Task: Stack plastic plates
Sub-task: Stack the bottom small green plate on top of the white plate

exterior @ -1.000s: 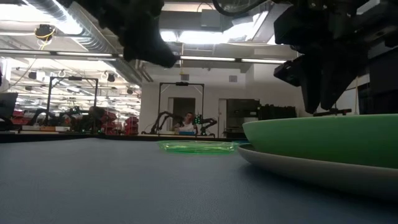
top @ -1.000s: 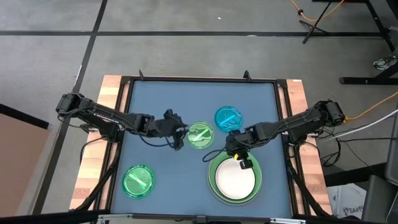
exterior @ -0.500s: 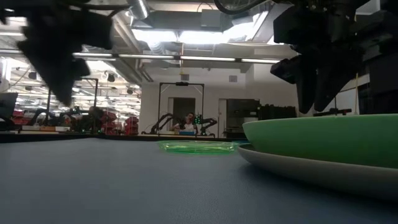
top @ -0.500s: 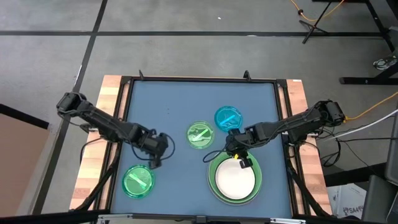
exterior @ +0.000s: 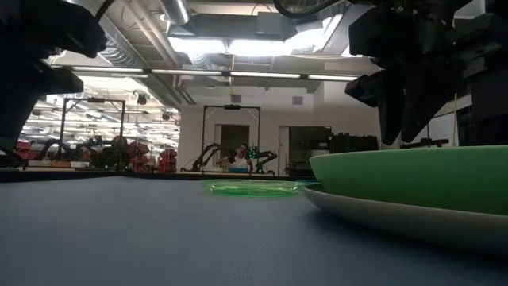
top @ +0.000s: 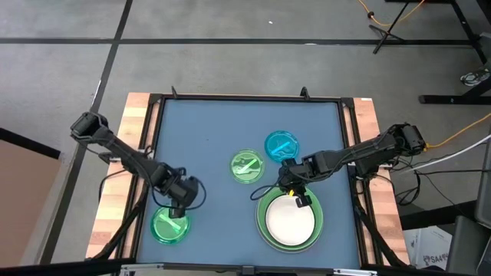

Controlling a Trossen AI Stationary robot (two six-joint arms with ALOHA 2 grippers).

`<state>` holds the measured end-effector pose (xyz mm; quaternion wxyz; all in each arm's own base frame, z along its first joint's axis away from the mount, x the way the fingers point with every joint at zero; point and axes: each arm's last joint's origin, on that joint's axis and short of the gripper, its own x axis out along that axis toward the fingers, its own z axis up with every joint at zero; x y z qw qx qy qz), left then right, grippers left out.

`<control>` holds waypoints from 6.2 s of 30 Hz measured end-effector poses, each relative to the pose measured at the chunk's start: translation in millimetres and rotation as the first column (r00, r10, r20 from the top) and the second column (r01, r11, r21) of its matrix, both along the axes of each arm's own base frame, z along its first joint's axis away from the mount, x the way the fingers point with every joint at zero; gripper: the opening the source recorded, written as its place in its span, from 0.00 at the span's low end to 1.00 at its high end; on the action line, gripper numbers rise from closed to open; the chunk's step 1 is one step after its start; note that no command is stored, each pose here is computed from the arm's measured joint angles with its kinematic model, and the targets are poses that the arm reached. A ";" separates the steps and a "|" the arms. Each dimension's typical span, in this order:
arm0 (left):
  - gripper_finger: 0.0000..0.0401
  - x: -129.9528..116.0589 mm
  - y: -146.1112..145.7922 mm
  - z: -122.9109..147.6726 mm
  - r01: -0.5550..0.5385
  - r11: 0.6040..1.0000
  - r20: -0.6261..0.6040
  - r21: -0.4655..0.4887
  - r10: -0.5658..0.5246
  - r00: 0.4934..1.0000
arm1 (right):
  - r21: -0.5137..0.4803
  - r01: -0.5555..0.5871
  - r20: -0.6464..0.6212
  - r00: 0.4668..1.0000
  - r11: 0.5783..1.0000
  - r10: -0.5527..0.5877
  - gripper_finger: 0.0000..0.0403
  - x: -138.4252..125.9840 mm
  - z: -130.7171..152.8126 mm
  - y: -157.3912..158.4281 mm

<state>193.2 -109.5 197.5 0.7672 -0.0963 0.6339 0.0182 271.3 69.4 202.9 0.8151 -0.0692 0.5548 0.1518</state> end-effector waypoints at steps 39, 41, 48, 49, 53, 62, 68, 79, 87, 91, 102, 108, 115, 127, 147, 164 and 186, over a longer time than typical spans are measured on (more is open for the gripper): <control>0.26 0.3 -28.2 -41.5 0.084 0.994 -0.174 0.068 -0.072 0.982 | -0.026 0.011 0.008 1.000 1.000 -0.011 0.26 0.4 0.0 -0.8; 0.26 0.3 -28.2 -41.4 0.083 0.994 -0.173 0.068 -0.070 0.982 | -0.026 0.011 0.010 1.000 1.000 -0.011 0.26 0.6 0.1 -0.7; 0.26 0.4 -28.2 -41.4 0.082 0.994 -0.174 0.068 -0.069 0.982 | -0.025 0.013 0.010 1.000 1.000 -0.012 0.26 0.6 0.1 -0.7; 0.26 0.3 -28.3 -41.4 0.082 0.995 -0.175 0.065 -0.069 0.982 | -0.025 0.013 0.010 1.000 1.000 -0.012 0.26 0.5 0.1 -0.7; 0.24 0.9 -29.8 -41.3 0.084 0.995 -0.165 0.055 -0.074 0.984 | -0.025 0.013 0.010 1.000 1.000 -0.013 0.26 0.6 0.1 -0.7; 0.18 -2.6 -43.6 -53.4 0.138 0.988 -0.185 0.066 -0.123 0.975 | -0.025 0.012 0.010 1.000 1.000 -0.012 0.26 0.5 0.1 -0.6; 0.16 -3.1 -49.1 -59.1 0.157 0.985 -0.196 0.076 -0.139 0.971 | -0.025 0.012 0.011 1.000 1.000 -0.012 0.26 0.6 0.1 -0.6; 0.16 -2.0 -49.0 -60.1 0.155 0.982 -0.166 0.108 -0.136 0.977 | -0.027 0.013 0.014 1.000 1.000 -0.013 0.26 0.8 0.2 -0.6; 0.16 -0.3 -48.3 -60.2 0.091 0.985 -0.128 0.145 -0.072 0.989 | -0.027 0.013 0.014 1.000 1.000 -0.013 0.26 0.8 0.2 -0.7; 0.16 2.6 -47.8 -60.5 0.042 0.983 -0.070 0.181 -0.030 0.997 | -0.027 0.013 0.014 1.000 1.000 -0.013 0.26 0.8 0.2 -0.7; 0.16 5.3 -47.9 -59.4 0.010 0.985 -0.056 0.173 -0.001 0.998 | -0.027 0.013 0.018 1.000 1.000 -0.013 0.26 1.2 0.3 -0.7; 0.16 18.8 -48.4 -37.1 -0.033 0.977 -0.051 0.209 0.044 0.998 | -0.027 0.013 0.019 1.000 1.000 -0.013 0.26 1.2 0.4 -0.6; 0.16 24.0 -58.8 -4.1 -0.015 0.986 -0.124 0.164 0.036 0.992 | -0.026 0.013 0.021 1.000 1.000 -0.012 0.26 1.5 0.5 -0.5; 0.16 -11.1 -90.5 -15.2 -0.065 0.997 -0.254 0.031 0.071 0.965 | -0.026 0.013 0.021 1.000 1.000 -0.012 0.26 1.5 0.5 -0.5; 0.16 -2.4 -65.6 -57.4 -0.234 0.972 -0.104 0.010 0.234 0.967 | -0.046 0.024 0.039 0.999 0.999 -0.022 0.26 2.7 0.9 -1.0; 0.08 15.1 -55.5 -44.7 -0.251 0.968 -0.042 0.004 0.251 0.967 | -0.046 0.024 0.038 0.999 0.999 -0.022 0.26 2.7 0.9 -1.1; 0.00 21.5 -21.7 -68.8 -0.371 0.928 0.022 -0.002 0.371 0.928 | -0.038 0.020 0.040 0.999 0.999 -0.019 0.26 2.9 1.1 -0.7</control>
